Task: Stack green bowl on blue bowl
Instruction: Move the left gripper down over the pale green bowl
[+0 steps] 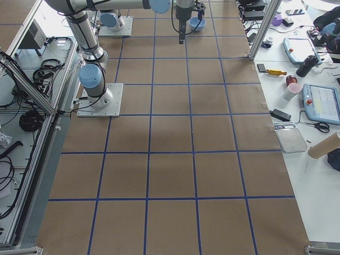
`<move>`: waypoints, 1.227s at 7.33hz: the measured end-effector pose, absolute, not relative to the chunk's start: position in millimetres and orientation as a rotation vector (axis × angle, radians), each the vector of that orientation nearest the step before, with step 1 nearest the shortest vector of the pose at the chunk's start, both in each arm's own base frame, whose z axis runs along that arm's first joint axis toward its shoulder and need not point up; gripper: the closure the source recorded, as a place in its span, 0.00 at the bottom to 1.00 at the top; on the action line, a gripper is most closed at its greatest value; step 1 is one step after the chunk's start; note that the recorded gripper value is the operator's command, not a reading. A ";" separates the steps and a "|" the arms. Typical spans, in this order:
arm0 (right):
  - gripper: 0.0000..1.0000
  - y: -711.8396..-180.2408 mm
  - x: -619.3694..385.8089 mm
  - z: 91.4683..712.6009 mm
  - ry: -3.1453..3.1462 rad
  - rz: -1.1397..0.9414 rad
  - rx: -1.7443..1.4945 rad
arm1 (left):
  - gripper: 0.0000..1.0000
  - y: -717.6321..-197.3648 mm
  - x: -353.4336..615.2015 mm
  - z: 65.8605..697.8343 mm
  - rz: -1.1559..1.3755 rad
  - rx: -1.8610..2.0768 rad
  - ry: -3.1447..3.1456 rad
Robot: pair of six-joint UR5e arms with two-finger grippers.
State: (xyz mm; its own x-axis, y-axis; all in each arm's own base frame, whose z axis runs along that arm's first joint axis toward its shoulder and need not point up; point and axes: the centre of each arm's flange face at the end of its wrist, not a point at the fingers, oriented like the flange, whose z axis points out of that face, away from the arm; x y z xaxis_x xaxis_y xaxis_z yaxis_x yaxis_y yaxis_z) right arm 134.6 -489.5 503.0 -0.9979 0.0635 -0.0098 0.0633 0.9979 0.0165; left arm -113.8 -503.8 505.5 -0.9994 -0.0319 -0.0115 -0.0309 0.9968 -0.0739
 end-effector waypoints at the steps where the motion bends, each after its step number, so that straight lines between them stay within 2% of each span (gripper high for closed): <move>1: 0.00 -489.5 134.6 503.0 3.130 0.026 0.099 | 0.00 -503.6 -114.0 505.2 -0.113 -0.047 3.126; 5: 0.00 -489.4 134.6 502.9 3.130 0.026 0.099 | 0.00 -508.5 -94.3 501.5 -0.095 -0.043 3.123; 9: 0.00 -489.5 134.6 503.1 3.130 0.025 0.099 | 0.00 -517.1 65.1 449.9 0.053 -0.024 3.147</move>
